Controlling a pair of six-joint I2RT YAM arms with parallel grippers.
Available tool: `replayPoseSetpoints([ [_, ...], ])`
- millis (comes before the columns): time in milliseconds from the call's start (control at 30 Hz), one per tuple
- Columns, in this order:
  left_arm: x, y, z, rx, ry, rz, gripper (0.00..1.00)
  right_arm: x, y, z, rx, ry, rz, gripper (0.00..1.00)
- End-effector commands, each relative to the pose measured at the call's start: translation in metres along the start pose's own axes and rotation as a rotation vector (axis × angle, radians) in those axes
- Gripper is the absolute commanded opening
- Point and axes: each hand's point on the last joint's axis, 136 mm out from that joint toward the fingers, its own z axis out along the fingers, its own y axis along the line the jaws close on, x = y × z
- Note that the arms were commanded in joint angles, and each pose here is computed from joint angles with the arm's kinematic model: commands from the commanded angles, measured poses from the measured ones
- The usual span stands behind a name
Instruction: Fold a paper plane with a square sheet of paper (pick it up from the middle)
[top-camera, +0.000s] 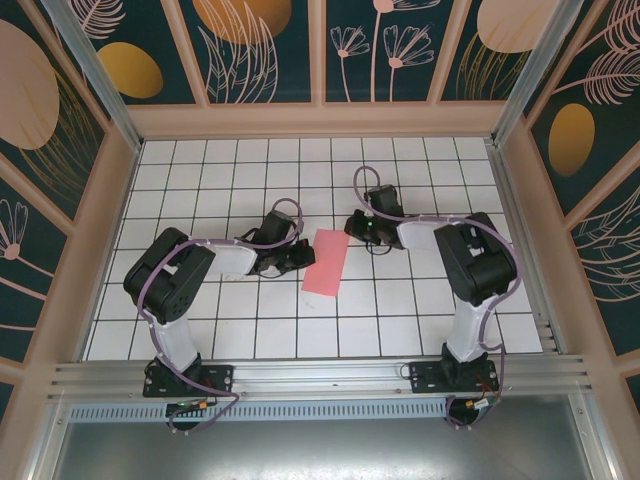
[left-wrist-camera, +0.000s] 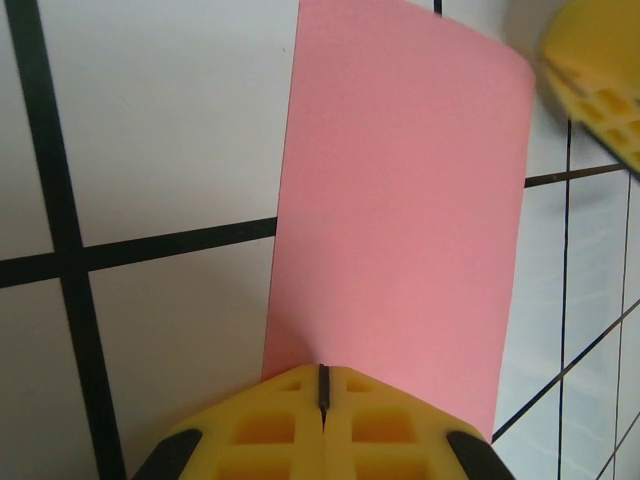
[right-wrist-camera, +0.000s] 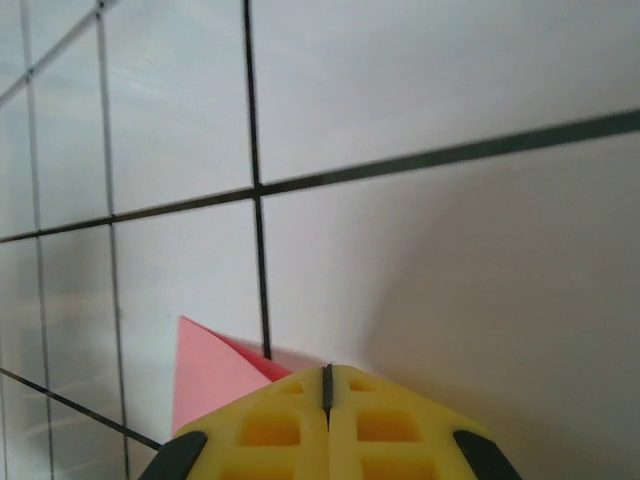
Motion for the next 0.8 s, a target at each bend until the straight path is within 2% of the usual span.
replayPoseSetpoints([
  [0, 0.031, 0.033, -0.001, -0.118, 0.087, -0.031, 0.0, -0.027, 0.026, -0.031, -0.124, -0.11, -0.025, 0.07],
  [100, 0.03, 0.032, -0.001, -0.114, 0.087, -0.032, 0.0, -0.019, 0.05, -0.034, -0.268, -0.033, -0.001, 0.08],
  [200, 0.03, 0.032, -0.001, -0.114, 0.086, -0.03, 0.0, -0.001, 0.055, -0.025, -0.302, 0.042, 0.023, 0.08],
  [300, 0.03, 0.032, -0.001, -0.115, 0.086, -0.031, 0.0, 0.014, 0.046, -0.014, -0.276, 0.09, 0.042, 0.08],
  [600, 0.03, 0.031, -0.001, -0.111, 0.088, -0.03, 0.0, 0.037, -0.004, 0.009, -0.147, 0.105, 0.106, 0.07],
  [767, 0.031, 0.032, -0.001, -0.113, 0.09, -0.031, 0.0, 0.033, -0.024, 0.012, -0.051, 0.074, 0.111, 0.07],
])
